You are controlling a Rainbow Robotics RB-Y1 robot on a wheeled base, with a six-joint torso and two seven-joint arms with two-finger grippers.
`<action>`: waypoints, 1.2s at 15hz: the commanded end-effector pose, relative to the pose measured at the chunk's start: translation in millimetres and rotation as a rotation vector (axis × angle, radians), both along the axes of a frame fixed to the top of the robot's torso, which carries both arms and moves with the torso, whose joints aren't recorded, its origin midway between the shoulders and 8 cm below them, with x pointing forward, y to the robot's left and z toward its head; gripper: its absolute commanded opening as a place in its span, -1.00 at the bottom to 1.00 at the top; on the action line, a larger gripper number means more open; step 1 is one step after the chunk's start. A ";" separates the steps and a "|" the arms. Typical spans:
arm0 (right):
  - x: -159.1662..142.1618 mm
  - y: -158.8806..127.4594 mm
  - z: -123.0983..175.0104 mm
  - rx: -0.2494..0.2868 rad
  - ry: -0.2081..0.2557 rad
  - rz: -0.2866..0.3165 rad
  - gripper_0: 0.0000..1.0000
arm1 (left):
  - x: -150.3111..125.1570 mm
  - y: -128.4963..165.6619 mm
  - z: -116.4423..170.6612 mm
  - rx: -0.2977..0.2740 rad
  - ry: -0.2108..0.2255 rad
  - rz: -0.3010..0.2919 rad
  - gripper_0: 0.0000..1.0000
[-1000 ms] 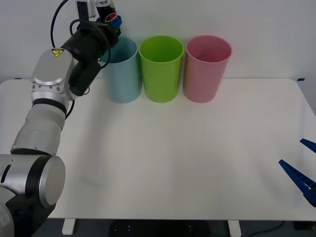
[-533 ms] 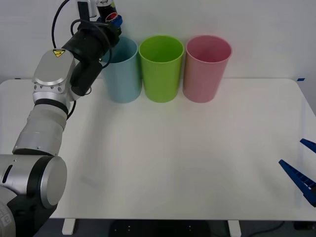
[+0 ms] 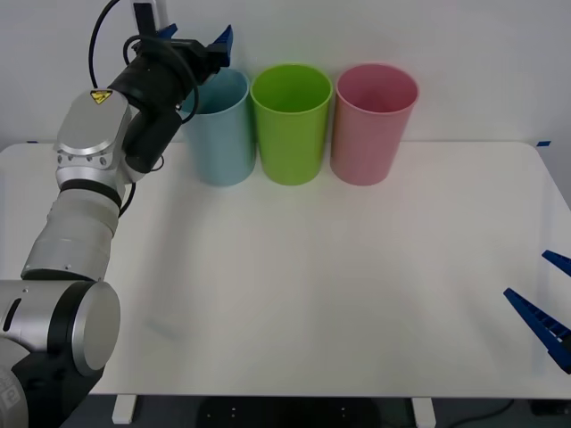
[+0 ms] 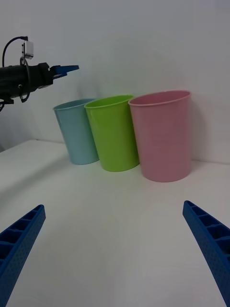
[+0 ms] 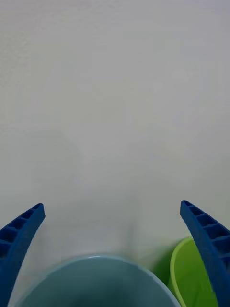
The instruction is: Grasp the object on the table and drop it into the matching bin: aluminum can to the light blue bin, PET bottle to the pink bin.
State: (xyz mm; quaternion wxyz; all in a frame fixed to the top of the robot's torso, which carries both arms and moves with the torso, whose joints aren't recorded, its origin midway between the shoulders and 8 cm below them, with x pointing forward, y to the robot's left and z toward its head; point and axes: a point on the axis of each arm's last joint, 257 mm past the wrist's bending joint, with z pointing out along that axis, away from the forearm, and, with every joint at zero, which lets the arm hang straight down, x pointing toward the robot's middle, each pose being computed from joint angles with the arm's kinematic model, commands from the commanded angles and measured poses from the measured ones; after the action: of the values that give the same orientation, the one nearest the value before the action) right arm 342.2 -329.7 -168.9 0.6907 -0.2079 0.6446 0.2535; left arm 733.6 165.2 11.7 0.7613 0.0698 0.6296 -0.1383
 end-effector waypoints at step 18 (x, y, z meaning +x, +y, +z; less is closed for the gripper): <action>0.0 0.0 0.0 0.000 0.000 0.000 1.00 | -63.6 -24.4 -25.5 -0.058 0.004 -0.301 1.00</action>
State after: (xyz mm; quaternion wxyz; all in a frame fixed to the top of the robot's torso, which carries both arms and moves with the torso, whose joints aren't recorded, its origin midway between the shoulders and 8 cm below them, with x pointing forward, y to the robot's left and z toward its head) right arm 342.3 -329.7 -168.9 0.6907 -0.2080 0.6445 0.2534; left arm 676.6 135.3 -10.0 0.7309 0.1389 0.6105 -0.2716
